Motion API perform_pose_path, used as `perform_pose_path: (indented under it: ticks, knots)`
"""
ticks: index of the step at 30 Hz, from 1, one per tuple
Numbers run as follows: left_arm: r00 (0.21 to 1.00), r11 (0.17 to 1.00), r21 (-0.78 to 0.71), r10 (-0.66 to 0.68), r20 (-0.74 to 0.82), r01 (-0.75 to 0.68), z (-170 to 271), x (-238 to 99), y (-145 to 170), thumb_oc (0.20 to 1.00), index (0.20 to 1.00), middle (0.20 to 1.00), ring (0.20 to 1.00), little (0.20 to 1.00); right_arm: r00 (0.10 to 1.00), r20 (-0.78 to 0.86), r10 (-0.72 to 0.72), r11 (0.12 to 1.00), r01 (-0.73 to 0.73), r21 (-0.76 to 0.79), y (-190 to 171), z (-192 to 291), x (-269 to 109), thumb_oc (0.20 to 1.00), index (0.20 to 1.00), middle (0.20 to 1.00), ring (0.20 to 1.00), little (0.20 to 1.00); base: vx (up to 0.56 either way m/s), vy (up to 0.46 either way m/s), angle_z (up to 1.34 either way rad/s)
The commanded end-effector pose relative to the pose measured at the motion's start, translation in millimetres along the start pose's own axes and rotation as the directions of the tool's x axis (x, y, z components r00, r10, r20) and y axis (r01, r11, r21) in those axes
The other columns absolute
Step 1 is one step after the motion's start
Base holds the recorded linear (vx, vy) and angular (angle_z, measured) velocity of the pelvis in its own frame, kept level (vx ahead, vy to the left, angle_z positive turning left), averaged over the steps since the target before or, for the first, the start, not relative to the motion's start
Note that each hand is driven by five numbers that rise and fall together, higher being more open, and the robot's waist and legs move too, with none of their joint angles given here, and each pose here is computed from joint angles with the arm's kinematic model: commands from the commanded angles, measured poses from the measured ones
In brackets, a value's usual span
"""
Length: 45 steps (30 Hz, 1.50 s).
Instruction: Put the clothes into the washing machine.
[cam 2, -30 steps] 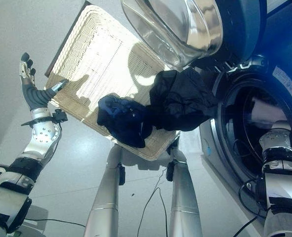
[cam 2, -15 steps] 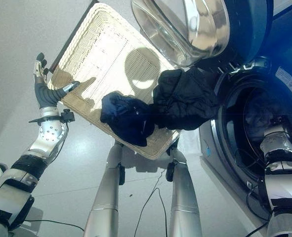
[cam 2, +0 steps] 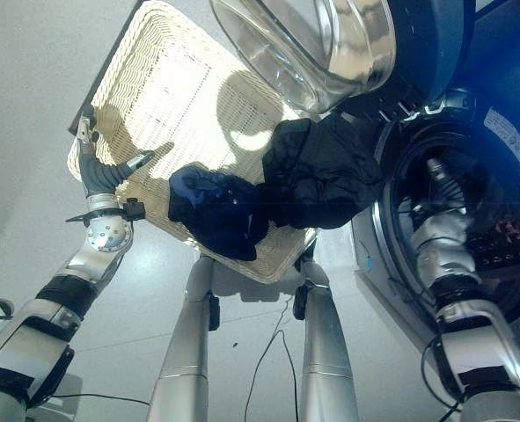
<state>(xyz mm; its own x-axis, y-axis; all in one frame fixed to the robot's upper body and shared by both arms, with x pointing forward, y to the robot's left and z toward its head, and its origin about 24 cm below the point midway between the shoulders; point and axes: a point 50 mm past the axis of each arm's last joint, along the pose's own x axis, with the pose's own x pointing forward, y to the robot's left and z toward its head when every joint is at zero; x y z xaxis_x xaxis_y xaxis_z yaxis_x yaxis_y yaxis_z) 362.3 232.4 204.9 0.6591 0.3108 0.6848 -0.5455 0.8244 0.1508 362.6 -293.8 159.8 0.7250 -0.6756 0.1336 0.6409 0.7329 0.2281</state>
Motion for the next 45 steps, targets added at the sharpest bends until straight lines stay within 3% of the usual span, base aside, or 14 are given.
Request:
perform_pose_path:
  ticks: [1, 10, 19, 26, 34, 38, 45]
  knots:
    - [0.997, 0.996, -0.053, 0.070, 0.033, -0.068, 8, 0, -7, 1.000, 1.000, 1.000, 1.000, 1.000, 0.994, 0.107, -0.012, 0.994, 0.023, -0.109, -11, 2, -5, 1.000, 1.000, 1.000, 1.000, 1.000, -0.01, 0.057, -0.04]
    - [0.995, 0.993, -0.069, 0.099, 0.028, -0.097, 6, -8, -9, 1.000, 1.000, 1.000, 1.000, 1.000, 0.986, 0.120, 0.115, 0.977, -0.090, -0.191, 6, -22, -32, 1.000, 1.000, 1.000, 1.000, 1.000, -0.02, 0.048, -0.05]
    - [0.993, 0.991, -0.070, 0.115, 0.011, -0.114, 3, -19, -13, 1.000, 1.000, 1.000, 1.000, 1.000, 0.888, 0.362, 0.282, 0.932, -0.165, -0.321, 29, -10, -69, 1.000, 1.000, 1.000, 1.000, 1.000, -0.01, 0.015, -0.01]
    - [0.993, 0.991, -0.070, 0.115, -0.012, -0.116, 1, -21, -15, 1.000, 1.000, 1.000, 1.000, 1.000, 0.676, 0.596, 0.434, 0.878, -0.169, -0.448, 57, 24, -94, 1.000, 1.000, 1.000, 1.000, 1.000, 0.00, 0.001, 0.00]
    - [0.995, 0.992, -0.072, 0.102, -0.013, -0.102, 4, -18, -17, 1.000, 1.000, 1.000, 1.000, 1.000, 0.446, 0.715, 0.538, 0.824, -0.101, -0.557, 76, 49, -110, 1.000, 1.000, 1.000, 1.000, 1.000, 0.00, 0.000, 0.00]
    - [0.998, 0.996, -0.075, 0.057, 0.014, -0.056, 7, -17, -21, 1.000, 1.000, 1.000, 1.000, 1.000, 0.439, 0.730, 0.523, 0.838, -0.107, -0.536, 79, 55, -111, 1.000, 1.000, 1.000, 1.000, 1.000, 0.00, -0.012, 0.03]
    - [0.959, 0.981, -0.030, -0.181, 0.217, 0.192, 33, -26, -41, 1.000, 1.000, 1.000, 1.000, 1.000, 0.478, 0.732, 0.485, 0.860, -0.109, -0.498, 68, 55, -110, 1.000, 1.000, 1.000, 1.000, 1.000, 0.00, -0.001, 0.01]
